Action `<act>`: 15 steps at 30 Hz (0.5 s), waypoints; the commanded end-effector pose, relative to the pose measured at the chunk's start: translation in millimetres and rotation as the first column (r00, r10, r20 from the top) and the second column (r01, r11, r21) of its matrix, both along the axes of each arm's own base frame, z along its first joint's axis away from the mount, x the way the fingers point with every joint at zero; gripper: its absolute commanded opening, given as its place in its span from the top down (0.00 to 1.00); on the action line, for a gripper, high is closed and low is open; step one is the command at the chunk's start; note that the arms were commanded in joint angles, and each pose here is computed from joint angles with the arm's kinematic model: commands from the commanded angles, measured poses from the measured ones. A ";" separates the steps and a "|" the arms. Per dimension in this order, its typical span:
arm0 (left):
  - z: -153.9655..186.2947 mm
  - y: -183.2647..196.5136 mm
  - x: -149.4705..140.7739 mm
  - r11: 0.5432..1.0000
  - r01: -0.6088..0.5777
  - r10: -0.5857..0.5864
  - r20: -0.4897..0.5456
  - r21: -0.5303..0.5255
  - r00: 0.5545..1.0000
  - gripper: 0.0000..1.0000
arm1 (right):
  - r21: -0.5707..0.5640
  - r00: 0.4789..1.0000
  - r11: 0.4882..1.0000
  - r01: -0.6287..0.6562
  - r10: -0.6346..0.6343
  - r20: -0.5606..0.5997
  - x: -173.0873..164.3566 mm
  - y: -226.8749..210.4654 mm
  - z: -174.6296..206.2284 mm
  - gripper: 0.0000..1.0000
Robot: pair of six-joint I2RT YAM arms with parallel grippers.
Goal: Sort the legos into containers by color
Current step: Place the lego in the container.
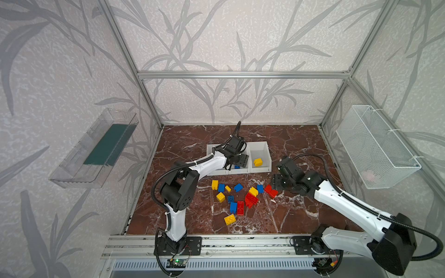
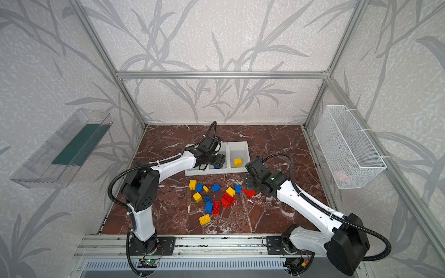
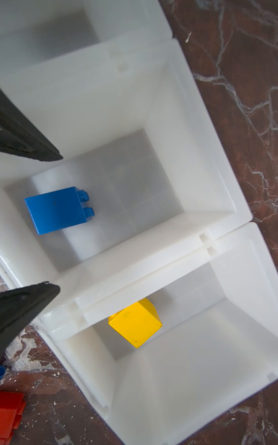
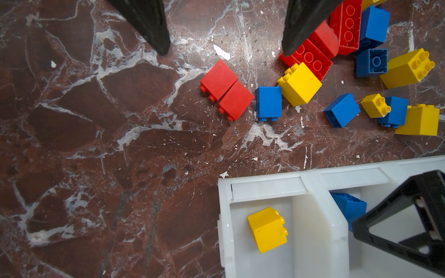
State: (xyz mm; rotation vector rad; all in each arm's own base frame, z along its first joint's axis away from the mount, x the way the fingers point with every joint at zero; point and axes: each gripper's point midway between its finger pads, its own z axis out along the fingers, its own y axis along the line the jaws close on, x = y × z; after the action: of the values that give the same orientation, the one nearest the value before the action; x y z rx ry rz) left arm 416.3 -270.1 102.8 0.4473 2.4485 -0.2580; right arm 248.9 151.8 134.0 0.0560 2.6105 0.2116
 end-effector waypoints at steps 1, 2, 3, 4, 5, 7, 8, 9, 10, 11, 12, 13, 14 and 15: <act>41.5 11.6 0.4 0.999 -0.048 0.050 0.089 -0.026 0.995 0.14 | -0.031 1.000 0.999 -0.009 0.009 -0.021 -4.2 -4.0 -5.0 0.25; 47.0 13.9 -1.5 0.999 -0.044 0.047 0.104 -0.025 0.994 0.13 | -0.034 1.000 0.999 -0.011 0.010 -0.026 -4.9 -4.0 -6.1 0.25; 51.8 15.4 -3.5 0.999 -0.041 0.044 0.116 -0.027 0.992 0.12 | -0.034 0.999 0.999 -0.012 0.011 -0.030 -5.1 -3.9 -6.5 0.25; 57.8 18.9 -5.3 0.998 -0.047 0.051 0.135 -0.033 0.990 0.10 | -0.050 0.999 0.998 -0.044 0.043 -0.032 -5.7 -3.5 -7.3 0.25; 66.3 21.7 -8.1 0.998 -0.050 0.056 0.159 -0.044 0.986 0.09 | -0.053 0.998 0.997 -0.056 0.054 -0.040 -6.6 -2.6 -8.4 0.25; 75.1 29.1 -13.4 0.996 -0.063 0.073 0.190 -0.060 0.979 0.07 | -0.051 0.995 0.995 -0.080 0.077 -0.056 -8.1 0.3 -9.9 0.25; 79.4 33.0 -17.1 0.996 -0.069 0.080 0.204 -0.064 0.976 0.05 | -0.048 0.994 0.994 -0.095 0.092 -0.065 -9.0 2.9 -10.7 0.25; 82.5 37.4 -20.2 0.995 -0.078 0.091 0.214 -0.069 0.973 0.05 | -0.047 0.992 0.993 -0.107 0.103 -0.075 -9.8 4.8 -11.8 0.25; 84.7 42.0 -24.8 0.994 -0.083 0.096 0.222 -0.069 0.970 0.04 | -0.046 0.989 0.992 -0.120 0.115 -0.088 -10.7 7.4 -13.4 0.26; 87.7 46.6 -29.4 0.994 -0.088 0.102 0.232 -0.069 0.967 0.03 | -0.046 0.987 0.990 -0.135 0.130 -0.099 -11.7 10.6 -14.9 0.26; 88.0 52.7 -33.3 0.992 -0.103 0.116 0.236 -0.067 0.965 0.03 | -0.046 0.984 0.988 -0.148 0.142 -0.106 -12.0 14.3 -16.1 0.26; 88.6 59.7 -37.8 0.990 -0.124 0.137 0.241 -0.067 0.961 0.03 | -0.048 0.980 0.984 -0.170 0.164 -0.113 -12.6 19.6 -18.0 0.26; 88.1 66.9 -42.3 0.987 -0.146 0.157 0.242 -0.065 0.958 0.03 | -0.048 0.974 0.979 -0.198 0.191 -0.118 -13.1 26.0 -19.3 0.26; 87.9 72.8 -47.0 0.985 -0.160 0.170 0.243 -0.061 0.955 0.03 | -0.049 0.968 0.973 -0.225 0.217 -0.127 -14.4 32.2 -21.4 0.26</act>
State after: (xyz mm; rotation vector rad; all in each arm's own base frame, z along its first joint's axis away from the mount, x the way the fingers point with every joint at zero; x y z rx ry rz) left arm 374.8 -216.0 185.3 0.3132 2.2337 -0.2236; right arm 238.8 167.6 111.4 -0.1365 2.7187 0.1828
